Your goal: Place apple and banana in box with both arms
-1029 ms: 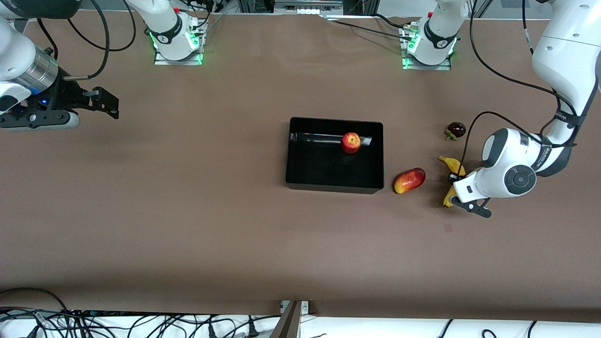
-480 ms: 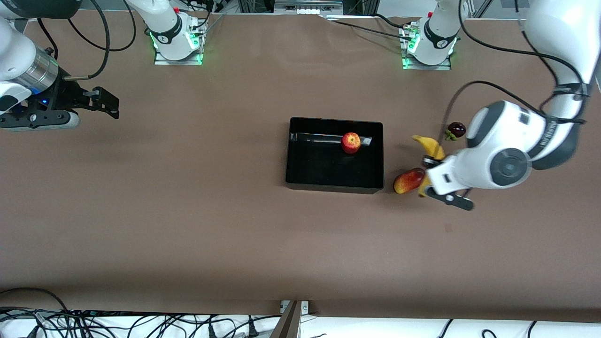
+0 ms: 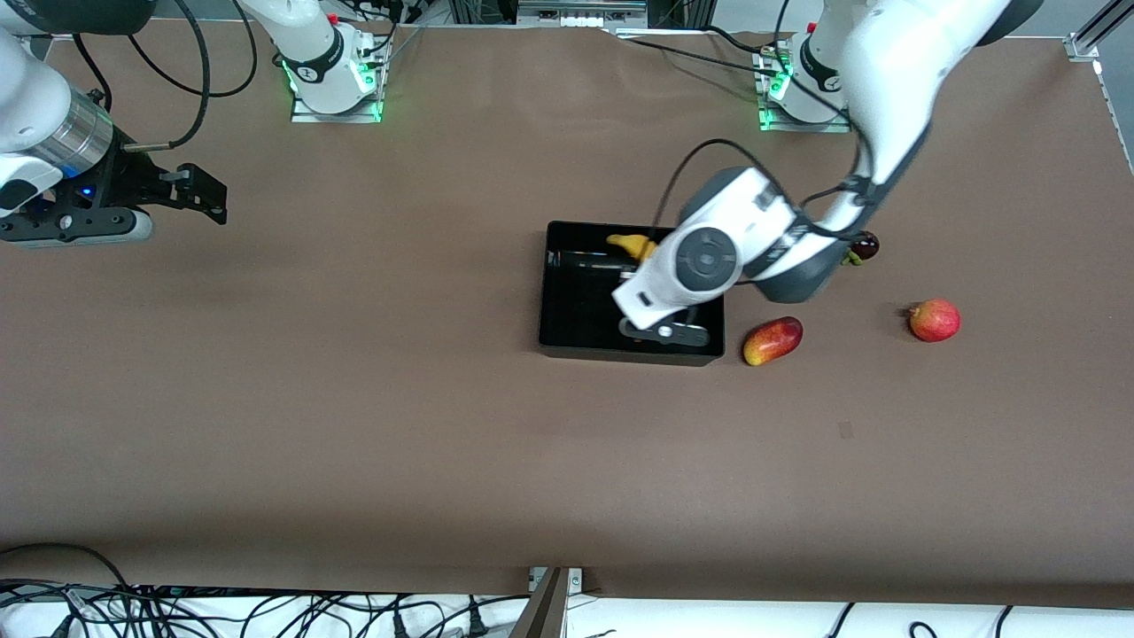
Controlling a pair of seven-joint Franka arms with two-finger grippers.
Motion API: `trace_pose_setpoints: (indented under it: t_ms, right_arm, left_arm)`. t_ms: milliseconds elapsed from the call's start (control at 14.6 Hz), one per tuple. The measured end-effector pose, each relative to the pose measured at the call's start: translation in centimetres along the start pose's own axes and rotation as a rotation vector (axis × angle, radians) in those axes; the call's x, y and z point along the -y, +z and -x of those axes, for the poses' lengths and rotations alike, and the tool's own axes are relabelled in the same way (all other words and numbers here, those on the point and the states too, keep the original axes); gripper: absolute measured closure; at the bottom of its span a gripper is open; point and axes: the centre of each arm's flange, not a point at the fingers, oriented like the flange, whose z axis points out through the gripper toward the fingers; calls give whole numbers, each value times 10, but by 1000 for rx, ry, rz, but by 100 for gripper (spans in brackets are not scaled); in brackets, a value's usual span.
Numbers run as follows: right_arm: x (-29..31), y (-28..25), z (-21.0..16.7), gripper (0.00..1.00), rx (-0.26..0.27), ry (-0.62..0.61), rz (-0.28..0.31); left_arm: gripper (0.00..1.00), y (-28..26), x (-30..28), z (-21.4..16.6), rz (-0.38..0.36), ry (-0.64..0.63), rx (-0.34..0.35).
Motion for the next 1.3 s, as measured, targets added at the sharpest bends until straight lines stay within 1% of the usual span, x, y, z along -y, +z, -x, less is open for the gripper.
trace_pose_setpoints:
  t_ms: [69,137,343,480,549,617,686,891,960,1029,1097,1166,1303]
  right_arm:
    - [0,0,0,0,0,-1,0]
    - [1,0,0,0,0,-1,0]
    - [1,0,0,0,0,-1,0]
    - [1,0,0,0,0,-2,0]
    - [1,0,0,0,0,-2,0]
    - [1,0,0,0,0,-2,0]
    - [1,0,0,0,0,-2,0]
    - [1,0,0,0,0,-2,0]
    - [1,0,0,0,0,-2,0]
    - [1,0,0,0,0,-2,0]
    - [1,0,0,0,0,-2,0]
    - [1,0,0,0,0,-2,0]
    - [1,0,0,0,0,-2,0]
  left_arm:
    - [67,16,-15,2,9,-12,-2]
    - [67,34,-25,3,2,-22,4]
    - [67,91,-38,4,-64,-26,27]
    - [67,115,-45,7,-97,-27,30]
    - [62,119,-46,8,-102,-28,29]
    - [54,118,-47,8,-101,-35,27]
    - [44,113,-45,4,-96,-47,20]
    - [19,72,-25,-14,-73,-97,-13]
    - [7,46,-13,-19,-57,-128,-16]
    - [0,13,2,-23,-29,-168,-25]
    - [0,-24,22,-26,-2,-208,-40]
    - [0,-60,46,-26,2,-245,-53]
    - [0,-121,93,-14,-26,-279,-65]
